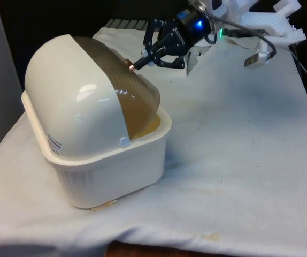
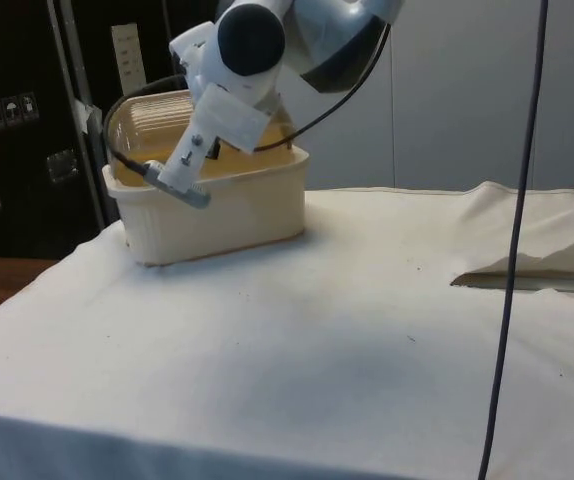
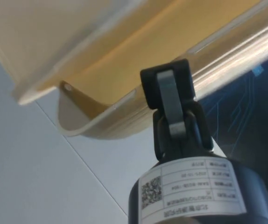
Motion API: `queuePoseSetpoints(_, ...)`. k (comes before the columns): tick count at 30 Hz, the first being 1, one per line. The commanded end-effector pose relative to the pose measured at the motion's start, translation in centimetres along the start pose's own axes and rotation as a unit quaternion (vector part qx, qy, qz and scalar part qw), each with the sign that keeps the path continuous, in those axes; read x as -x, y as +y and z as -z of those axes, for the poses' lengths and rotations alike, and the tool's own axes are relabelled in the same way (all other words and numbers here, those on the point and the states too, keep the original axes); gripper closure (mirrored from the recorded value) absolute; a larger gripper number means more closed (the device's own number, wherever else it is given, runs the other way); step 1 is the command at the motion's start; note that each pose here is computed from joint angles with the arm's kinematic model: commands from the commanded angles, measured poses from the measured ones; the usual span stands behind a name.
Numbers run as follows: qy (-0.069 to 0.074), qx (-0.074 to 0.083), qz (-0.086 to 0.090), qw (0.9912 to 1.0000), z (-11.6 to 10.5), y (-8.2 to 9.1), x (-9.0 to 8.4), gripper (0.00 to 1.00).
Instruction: Open the lid, then close it.
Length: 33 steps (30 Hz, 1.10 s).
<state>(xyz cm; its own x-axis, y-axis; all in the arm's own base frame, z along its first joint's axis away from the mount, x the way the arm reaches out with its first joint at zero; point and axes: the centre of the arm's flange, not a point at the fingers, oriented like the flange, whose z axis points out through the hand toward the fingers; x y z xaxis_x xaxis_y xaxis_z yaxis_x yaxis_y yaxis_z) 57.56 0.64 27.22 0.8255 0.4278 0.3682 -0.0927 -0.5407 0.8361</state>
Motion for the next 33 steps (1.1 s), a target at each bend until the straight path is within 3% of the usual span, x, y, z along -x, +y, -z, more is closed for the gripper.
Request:
queuePoseSetpoints(1,0.004,0.003,0.002,0.99998,0.0,0.6,0.0,1.00)
queuePoseSetpoints(18,0.017,0.034,-0.014,0.99918,-1.7,3.9,-1.1,1.00)
queuePoseSetpoints(19,0.010,0.035,-0.013,0.99926,-1.4,3.9,-1.0,1.00)
queuePoseSetpoints(21,0.018,0.037,-0.016,0.99903,-1.9,3.9,-1.3,1.00)
queuePoseSetpoints(26,0.019,0.045,-0.025,0.99849,-3.0,4.1,-1.5,1.00)
queuePoseSetpoints(27,0.014,0.046,-0.023,0.99858,-2.7,4.1,-1.4,1.00)
queuePoseSetpoints(28,0.020,0.046,-0.026,0.99840,-3.2,4.1,-1.5,1.00)
queuePoseSetpoints(33,0.021,0.056,-0.035,0.99764,-4.0,5.0,-2.3,1.00)
